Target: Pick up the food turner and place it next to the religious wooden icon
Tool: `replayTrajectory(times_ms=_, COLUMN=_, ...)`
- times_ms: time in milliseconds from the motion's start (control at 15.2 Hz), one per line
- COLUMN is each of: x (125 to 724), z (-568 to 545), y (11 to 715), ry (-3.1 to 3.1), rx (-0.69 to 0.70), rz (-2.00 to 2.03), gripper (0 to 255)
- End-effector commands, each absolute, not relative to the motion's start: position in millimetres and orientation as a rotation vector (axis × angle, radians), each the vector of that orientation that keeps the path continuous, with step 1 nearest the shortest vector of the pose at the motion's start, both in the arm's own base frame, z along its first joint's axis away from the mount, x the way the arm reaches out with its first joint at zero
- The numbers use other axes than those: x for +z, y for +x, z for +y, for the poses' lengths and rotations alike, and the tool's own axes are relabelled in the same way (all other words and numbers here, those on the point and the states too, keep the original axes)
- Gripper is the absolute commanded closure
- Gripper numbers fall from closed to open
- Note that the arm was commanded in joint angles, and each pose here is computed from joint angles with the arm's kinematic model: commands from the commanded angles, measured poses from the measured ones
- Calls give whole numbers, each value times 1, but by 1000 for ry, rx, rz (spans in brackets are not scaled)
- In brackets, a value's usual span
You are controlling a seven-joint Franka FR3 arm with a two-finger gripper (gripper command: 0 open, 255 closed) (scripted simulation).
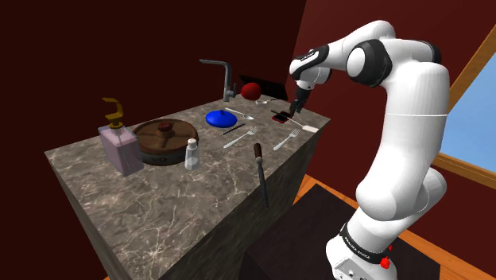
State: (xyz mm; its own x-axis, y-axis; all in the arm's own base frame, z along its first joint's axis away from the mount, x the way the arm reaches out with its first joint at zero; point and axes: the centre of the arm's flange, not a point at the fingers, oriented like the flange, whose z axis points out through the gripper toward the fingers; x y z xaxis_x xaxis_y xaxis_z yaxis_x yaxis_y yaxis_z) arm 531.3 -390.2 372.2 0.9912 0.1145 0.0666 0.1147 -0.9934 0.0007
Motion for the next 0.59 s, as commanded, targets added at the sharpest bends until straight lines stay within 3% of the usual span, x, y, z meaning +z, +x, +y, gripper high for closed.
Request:
replayTrajectory(times_ms=0, x=396, z=-391, y=530, ry=-3131, rx=-104, rz=-180, gripper=0)
replayTrajectory(times_ms=528, x=406, z=-391, y=529, ry=-3131, rx=-104, rz=-180, gripper=0)
